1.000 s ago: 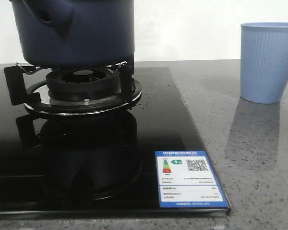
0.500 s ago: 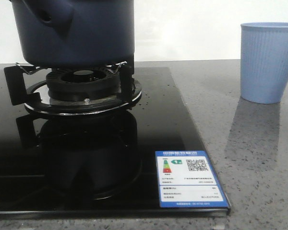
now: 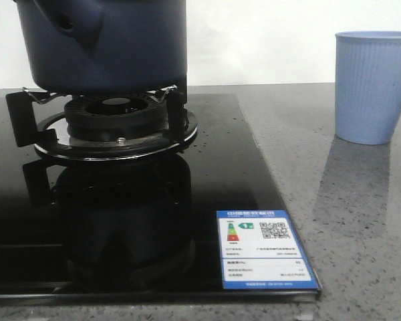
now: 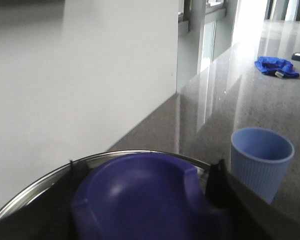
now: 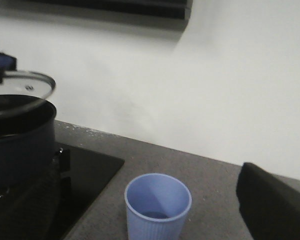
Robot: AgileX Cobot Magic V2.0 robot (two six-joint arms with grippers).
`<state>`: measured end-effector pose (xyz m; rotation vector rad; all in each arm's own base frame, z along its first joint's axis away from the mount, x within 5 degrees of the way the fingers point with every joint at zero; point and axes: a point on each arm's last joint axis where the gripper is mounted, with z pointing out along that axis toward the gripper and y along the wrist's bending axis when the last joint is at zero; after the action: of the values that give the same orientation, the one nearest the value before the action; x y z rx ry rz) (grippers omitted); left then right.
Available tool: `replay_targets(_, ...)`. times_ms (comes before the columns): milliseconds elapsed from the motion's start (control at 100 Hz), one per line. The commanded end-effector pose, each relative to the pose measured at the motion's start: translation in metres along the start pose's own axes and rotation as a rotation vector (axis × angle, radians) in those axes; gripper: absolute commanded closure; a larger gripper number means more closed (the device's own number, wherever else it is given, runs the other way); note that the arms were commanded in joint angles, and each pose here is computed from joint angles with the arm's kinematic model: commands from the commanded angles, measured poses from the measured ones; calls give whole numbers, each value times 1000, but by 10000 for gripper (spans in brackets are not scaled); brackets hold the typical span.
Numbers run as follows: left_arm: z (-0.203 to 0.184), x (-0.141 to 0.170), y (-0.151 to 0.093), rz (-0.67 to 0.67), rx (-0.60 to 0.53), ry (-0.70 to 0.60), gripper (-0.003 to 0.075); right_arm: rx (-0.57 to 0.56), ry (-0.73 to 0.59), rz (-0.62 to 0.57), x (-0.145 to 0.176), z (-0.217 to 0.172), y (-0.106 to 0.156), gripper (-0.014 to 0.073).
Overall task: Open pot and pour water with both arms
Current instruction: 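Reach the right gripper to the light blue cup and grasp it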
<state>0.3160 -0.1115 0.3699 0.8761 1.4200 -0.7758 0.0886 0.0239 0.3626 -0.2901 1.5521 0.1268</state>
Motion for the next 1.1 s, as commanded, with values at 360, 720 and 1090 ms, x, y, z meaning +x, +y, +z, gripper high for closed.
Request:
replay_targets(360, -55, -112, -59, 164, -13, -293, 438, 33, 173, 23, 37, 74, -11, -51)
replay_targets(720, -60, -117, -66, 184, -12, -301, 438, 91, 189, -14, 57, 117, 2, -51)
replay_targets(1090, -60, -117, -67, 183, -2, -302, 438, 112, 246, 80, 74, 126, 4, -51)
